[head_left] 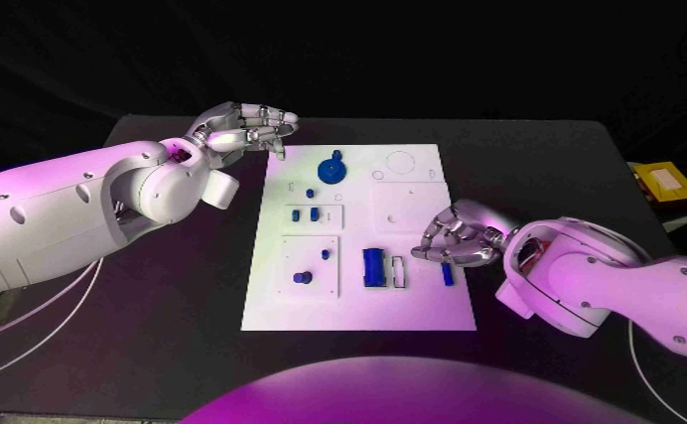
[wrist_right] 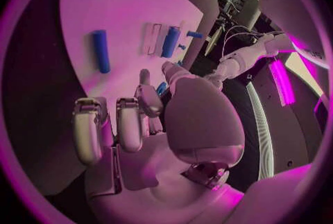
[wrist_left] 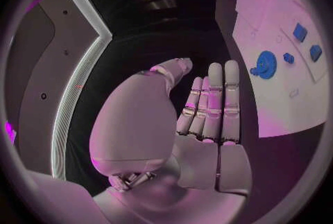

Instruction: Assemble the parts on the task board

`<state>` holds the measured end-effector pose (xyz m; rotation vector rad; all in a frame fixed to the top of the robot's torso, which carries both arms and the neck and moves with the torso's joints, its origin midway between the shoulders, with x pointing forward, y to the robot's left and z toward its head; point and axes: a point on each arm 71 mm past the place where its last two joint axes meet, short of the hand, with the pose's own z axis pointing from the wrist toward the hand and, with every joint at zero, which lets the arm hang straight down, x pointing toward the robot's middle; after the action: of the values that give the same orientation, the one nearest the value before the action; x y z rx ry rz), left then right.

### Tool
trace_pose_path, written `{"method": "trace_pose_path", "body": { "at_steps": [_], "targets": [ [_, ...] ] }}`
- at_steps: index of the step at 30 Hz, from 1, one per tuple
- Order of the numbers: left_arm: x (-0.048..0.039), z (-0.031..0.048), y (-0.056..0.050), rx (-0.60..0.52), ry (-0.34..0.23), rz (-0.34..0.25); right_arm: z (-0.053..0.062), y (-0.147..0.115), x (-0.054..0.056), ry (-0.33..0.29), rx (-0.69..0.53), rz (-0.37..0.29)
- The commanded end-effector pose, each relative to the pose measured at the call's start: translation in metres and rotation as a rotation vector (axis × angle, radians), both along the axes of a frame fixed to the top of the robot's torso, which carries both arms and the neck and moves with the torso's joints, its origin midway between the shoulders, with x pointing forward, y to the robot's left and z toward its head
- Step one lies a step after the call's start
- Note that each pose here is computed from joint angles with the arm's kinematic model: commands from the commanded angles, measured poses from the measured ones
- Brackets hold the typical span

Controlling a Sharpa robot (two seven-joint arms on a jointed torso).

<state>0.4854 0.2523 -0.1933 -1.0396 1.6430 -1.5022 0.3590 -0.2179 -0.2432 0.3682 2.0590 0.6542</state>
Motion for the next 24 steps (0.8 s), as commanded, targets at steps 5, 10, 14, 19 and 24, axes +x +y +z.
{"method": "trace_pose_path", "body": {
  "at_steps": [5,10,14,19,24],
  "targets": [
    [-0.0003,0.0013,-0.003,-0.016,-0.007,-0.016,0.005,-0.021,-0.004,-0.135,-0.119,0.049],
    [-0.0002,0.0012,-0.003,-0.016,-0.006,-0.017,-0.005,-0.031,-0.011,-0.122,-0.173,0.029],
    [-0.0002,0.0011,-0.003,-0.016,-0.005,-0.019,-0.012,-0.035,-0.016,-0.103,-0.205,0.016],
    [-0.0001,0.0010,-0.003,-0.016,-0.004,-0.018,-0.017,-0.037,-0.019,-0.087,-0.233,0.008],
    [-0.0002,0.0010,-0.002,-0.015,-0.004,-0.018,-0.021,-0.037,-0.021,-0.074,-0.249,0.011]
  ]
}}
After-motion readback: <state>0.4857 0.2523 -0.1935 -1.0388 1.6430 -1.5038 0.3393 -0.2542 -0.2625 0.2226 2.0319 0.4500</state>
